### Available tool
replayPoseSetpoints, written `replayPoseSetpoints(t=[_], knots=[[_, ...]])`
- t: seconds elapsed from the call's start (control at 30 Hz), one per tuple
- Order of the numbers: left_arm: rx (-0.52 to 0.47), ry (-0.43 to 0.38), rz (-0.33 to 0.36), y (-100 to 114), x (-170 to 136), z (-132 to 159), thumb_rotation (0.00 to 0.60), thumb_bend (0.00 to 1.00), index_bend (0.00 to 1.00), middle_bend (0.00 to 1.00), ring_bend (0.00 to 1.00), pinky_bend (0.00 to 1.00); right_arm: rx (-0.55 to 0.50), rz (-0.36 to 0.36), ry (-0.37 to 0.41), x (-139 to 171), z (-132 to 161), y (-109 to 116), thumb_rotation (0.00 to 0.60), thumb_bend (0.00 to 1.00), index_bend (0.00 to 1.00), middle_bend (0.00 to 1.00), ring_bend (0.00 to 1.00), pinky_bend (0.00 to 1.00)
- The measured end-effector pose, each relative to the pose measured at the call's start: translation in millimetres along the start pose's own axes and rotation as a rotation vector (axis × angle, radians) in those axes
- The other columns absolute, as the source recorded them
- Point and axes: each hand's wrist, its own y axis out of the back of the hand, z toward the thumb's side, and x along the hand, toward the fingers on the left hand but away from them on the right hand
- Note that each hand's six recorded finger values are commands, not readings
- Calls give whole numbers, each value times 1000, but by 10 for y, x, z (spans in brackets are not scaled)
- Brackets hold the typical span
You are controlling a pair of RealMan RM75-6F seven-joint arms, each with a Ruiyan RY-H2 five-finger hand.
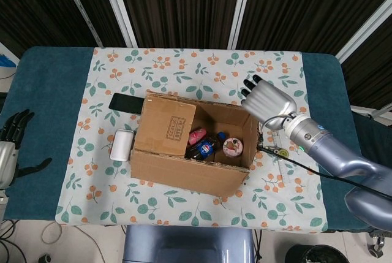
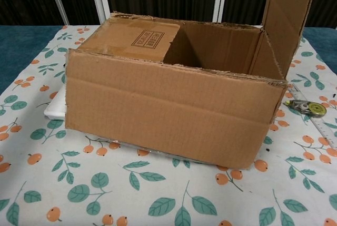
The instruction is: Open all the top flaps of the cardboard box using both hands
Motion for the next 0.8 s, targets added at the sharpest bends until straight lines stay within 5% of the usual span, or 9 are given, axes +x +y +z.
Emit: replayPoseSetpoints(t=[0.43, 0.8], knots=[[4, -1, 1, -1, 1, 4, 600, 70, 47, 36, 22, 189, 44, 50, -53, 170, -215, -174, 600, 1000, 491, 267, 136, 226], [19, -6, -8, -19, -5, 1, 600, 71, 47, 36, 22, 189, 22, 145, -131, 431, -405, -597, 600, 971, 440, 238, 130, 224]])
